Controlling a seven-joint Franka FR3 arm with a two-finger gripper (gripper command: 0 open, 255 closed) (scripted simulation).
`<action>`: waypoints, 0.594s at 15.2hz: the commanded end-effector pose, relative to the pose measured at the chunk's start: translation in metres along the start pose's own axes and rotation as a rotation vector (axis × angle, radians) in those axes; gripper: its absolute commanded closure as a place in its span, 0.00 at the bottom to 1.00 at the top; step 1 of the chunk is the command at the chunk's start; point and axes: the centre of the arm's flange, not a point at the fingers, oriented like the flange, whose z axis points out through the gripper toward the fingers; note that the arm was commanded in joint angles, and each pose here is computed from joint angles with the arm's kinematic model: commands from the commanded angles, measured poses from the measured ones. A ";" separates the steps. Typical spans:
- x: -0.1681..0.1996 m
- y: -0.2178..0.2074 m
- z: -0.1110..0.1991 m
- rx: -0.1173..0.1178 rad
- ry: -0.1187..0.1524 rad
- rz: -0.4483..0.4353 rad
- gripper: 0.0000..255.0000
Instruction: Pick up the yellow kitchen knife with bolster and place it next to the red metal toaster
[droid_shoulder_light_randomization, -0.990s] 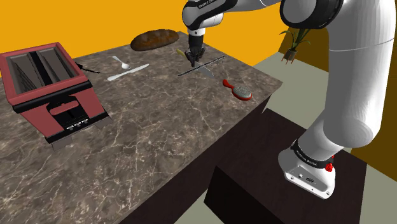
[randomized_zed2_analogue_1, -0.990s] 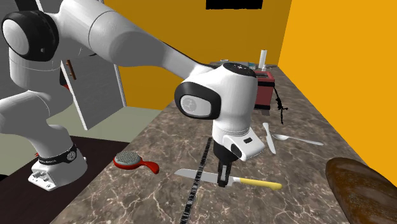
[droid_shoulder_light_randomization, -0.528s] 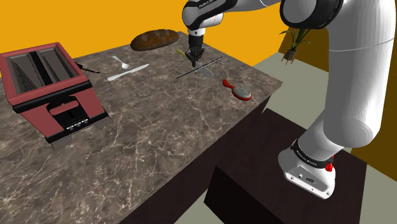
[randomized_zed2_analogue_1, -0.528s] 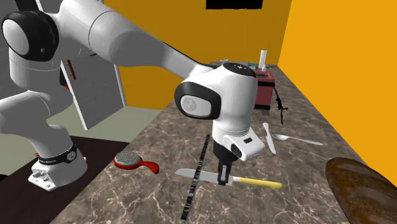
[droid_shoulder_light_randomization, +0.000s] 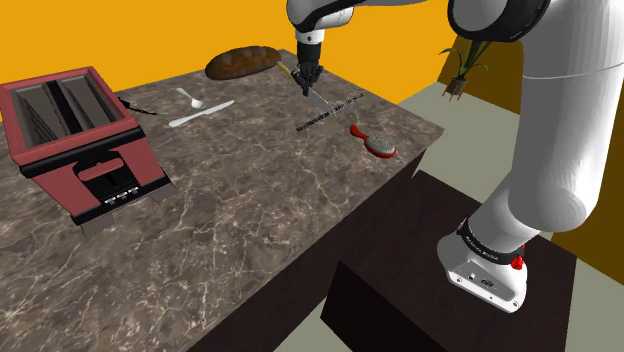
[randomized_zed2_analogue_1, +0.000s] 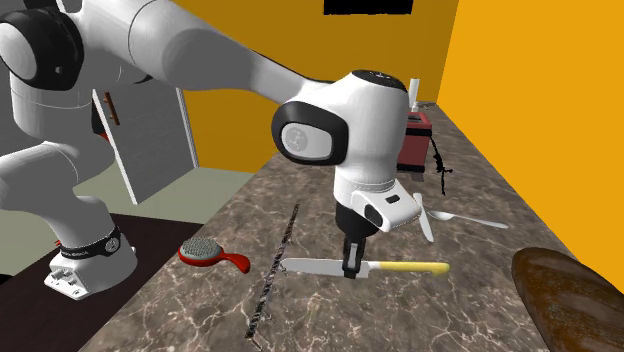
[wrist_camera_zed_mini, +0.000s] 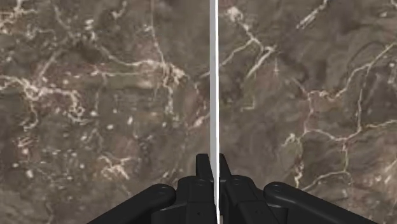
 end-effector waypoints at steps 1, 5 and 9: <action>0.001 -0.001 -0.011 0.000 0.000 0.000 1.00; 0.000 -0.002 -0.033 0.000 0.000 0.000 1.00; -0.001 -0.003 -0.054 0.000 0.000 0.000 1.00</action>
